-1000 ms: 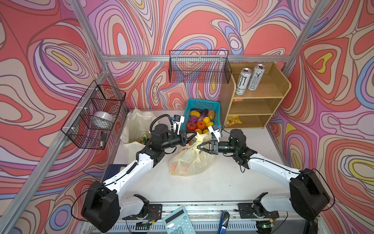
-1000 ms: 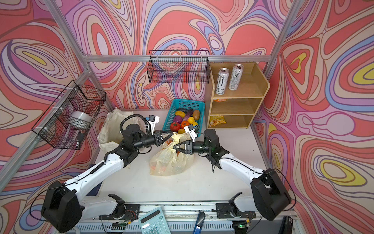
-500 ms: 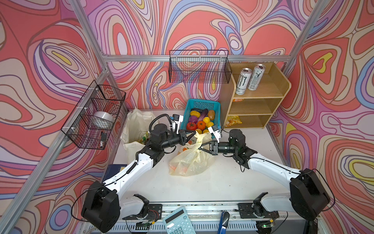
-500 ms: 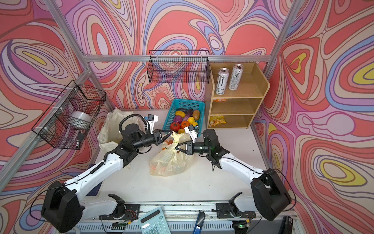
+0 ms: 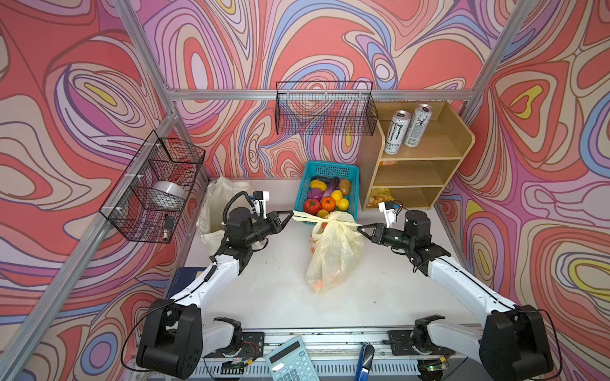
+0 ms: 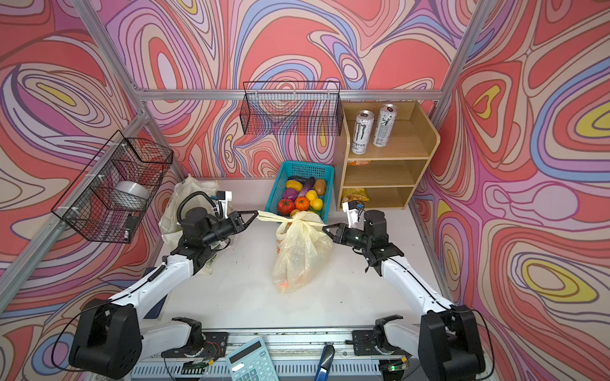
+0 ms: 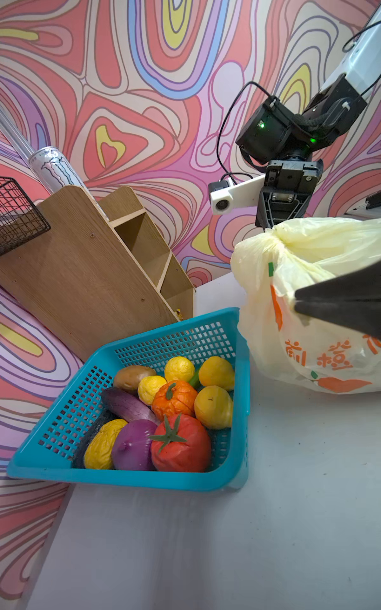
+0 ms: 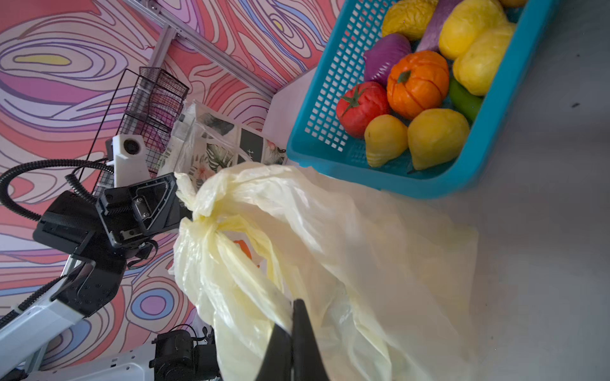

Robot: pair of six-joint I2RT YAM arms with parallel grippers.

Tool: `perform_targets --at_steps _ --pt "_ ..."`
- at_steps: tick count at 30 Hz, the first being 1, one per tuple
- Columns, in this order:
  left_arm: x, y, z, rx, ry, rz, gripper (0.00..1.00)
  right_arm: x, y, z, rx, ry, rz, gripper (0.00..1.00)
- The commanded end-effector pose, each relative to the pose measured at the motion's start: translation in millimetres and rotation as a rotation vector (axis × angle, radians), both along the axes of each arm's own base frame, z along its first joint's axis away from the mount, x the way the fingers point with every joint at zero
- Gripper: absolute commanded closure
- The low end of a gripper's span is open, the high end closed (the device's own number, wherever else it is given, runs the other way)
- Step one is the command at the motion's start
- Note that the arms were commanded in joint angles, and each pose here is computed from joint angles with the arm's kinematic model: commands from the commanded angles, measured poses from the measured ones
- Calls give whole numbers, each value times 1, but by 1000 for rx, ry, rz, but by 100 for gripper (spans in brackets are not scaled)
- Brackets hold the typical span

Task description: Place the mixed food into the grocery bags and tie them

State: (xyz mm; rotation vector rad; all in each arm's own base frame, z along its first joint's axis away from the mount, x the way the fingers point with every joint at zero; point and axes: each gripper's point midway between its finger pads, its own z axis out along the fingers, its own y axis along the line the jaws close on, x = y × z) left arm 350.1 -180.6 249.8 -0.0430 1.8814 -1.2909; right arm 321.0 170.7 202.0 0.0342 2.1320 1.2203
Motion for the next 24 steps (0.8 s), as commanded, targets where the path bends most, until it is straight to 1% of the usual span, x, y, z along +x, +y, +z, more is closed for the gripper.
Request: perform_targets --at_steps 1,4,6,8,9,13,16,19,22,24 --pt "21 30 13 -22 -72 161 100 17 -47 -31 -84 97 -256 100" --pt "20 38 6 -3 -66 191 100 19 -90 -55 -85 175 -437 100" --pt "19 41 3 4 -62 198 100 17 -120 -71 -33 236 -557 100" --pt "18 41 0 9 -55 196 100 15 -138 -81 15 263 -628 100" --pt "18 41 -2 9 -52 194 100 15 -140 -83 29 265 -636 100" --pt "18 39 -6 3 -44 187 100 25 -133 -73 90 243 -599 100" --pt "18 39 -8 5 -40 186 100 28 -130 -65 97 227 -580 100" --pt "18 40 -10 13 -39 192 100 25 -132 -62 70 221 -579 100" --pt "17 40 -12 16 -36 188 100 15 -142 -75 12 248 -633 100" --pt "16 40 -13 26 -35 185 100 7 -156 -88 13 287 -707 100"
